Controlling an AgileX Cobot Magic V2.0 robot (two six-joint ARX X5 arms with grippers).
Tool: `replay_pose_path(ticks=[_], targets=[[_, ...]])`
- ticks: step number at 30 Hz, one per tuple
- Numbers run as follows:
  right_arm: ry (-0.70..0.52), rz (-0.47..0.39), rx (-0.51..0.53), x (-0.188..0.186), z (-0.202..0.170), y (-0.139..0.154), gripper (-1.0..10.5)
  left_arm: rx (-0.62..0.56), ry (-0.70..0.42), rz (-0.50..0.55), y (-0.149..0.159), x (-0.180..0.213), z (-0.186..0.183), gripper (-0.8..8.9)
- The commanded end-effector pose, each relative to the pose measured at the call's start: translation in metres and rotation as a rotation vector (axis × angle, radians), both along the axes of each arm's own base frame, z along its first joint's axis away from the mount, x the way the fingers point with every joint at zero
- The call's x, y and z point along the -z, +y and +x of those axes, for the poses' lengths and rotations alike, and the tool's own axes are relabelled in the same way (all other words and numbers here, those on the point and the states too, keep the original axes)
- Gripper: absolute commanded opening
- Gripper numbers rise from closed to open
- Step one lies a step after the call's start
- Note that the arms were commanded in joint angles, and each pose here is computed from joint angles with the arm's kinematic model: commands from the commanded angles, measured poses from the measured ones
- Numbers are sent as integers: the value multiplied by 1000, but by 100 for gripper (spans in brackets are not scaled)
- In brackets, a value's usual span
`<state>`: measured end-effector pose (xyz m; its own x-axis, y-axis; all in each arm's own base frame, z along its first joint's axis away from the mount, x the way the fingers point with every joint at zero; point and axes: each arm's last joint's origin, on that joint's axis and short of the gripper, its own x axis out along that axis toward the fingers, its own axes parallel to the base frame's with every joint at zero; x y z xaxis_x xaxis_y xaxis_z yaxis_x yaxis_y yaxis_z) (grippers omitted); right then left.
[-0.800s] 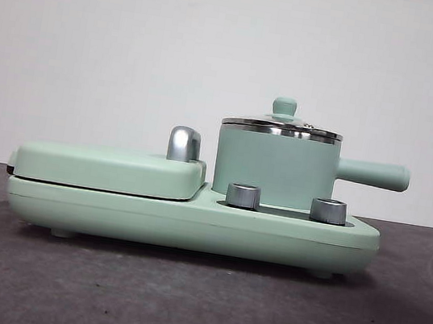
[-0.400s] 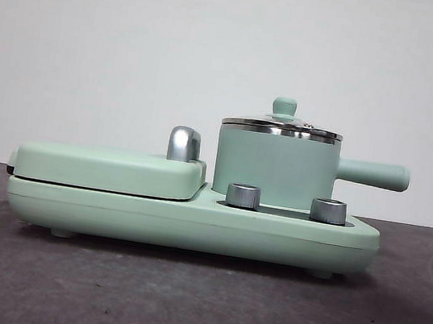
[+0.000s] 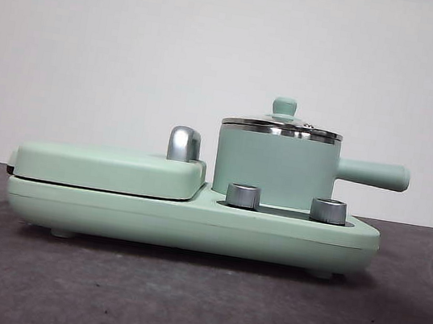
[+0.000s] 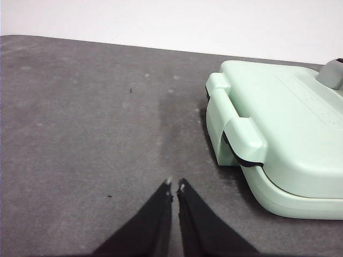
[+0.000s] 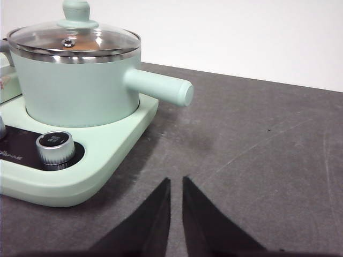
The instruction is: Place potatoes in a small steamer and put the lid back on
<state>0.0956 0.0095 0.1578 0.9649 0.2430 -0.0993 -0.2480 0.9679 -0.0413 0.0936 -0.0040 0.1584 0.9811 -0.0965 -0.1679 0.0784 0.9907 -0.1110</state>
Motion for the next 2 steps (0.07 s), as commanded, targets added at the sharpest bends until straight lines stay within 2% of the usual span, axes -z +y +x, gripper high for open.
replay_pose_path(ticks=[1, 2], targets=[[-8, 3, 1, 0, 0, 0, 34, 5, 11, 5, 0, 4, 1, 21], [-8, 3, 1, 0, 0, 0, 34, 5, 11, 5, 0, 4, 1, 21]])
